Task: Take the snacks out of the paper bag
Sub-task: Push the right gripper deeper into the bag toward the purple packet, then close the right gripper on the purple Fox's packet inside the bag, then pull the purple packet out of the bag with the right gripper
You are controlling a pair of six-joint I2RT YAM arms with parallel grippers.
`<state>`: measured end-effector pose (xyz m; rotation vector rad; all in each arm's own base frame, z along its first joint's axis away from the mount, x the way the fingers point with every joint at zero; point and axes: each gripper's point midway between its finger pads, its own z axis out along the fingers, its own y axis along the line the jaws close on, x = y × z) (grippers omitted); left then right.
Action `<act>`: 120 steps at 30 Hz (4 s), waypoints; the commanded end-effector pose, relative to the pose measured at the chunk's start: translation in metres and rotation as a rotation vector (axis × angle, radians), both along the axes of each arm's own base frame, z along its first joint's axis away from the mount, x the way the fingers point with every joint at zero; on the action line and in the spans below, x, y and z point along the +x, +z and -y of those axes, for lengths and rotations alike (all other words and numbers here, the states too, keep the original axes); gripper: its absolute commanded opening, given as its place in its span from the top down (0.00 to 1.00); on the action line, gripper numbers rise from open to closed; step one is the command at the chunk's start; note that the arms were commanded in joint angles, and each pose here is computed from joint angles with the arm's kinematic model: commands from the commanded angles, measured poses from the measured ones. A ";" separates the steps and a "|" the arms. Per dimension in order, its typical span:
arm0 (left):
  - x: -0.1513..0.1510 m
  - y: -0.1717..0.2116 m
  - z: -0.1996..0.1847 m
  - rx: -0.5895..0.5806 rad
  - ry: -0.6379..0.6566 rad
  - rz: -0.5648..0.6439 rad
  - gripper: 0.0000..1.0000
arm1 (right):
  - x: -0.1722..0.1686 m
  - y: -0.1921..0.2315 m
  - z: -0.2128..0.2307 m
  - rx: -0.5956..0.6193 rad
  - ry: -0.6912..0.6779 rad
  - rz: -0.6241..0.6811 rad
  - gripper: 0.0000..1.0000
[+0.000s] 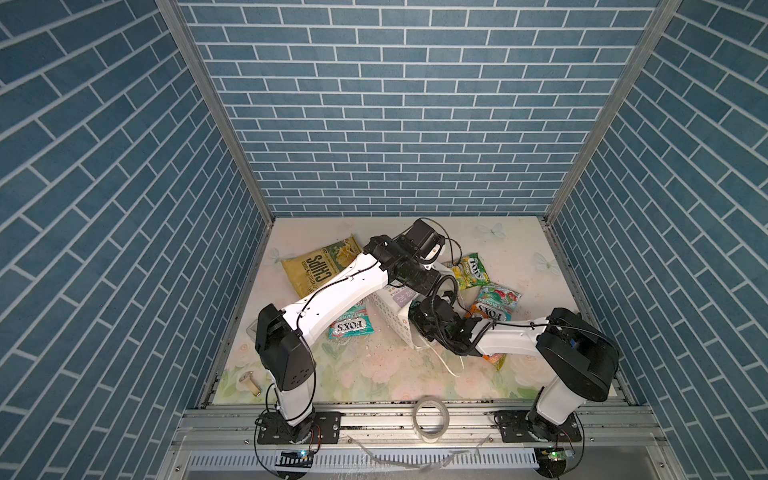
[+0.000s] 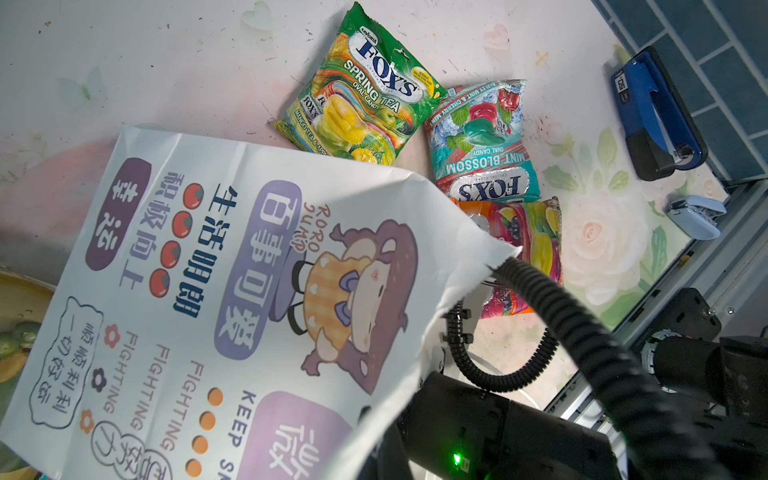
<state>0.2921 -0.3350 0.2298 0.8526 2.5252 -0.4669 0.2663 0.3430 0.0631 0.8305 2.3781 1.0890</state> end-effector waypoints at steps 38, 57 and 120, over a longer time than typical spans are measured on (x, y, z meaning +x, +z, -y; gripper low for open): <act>-0.003 0.009 0.004 -0.036 -0.034 -0.017 1.00 | 0.032 -0.010 -0.030 -0.002 0.054 -0.003 0.98; 0.017 -0.004 -0.011 -0.022 0.017 -0.028 1.00 | 0.032 0.036 -0.010 0.000 0.082 0.089 1.00; 0.031 0.007 -0.015 -0.009 0.019 -0.014 1.00 | -0.065 0.197 0.144 -0.312 0.298 0.293 1.00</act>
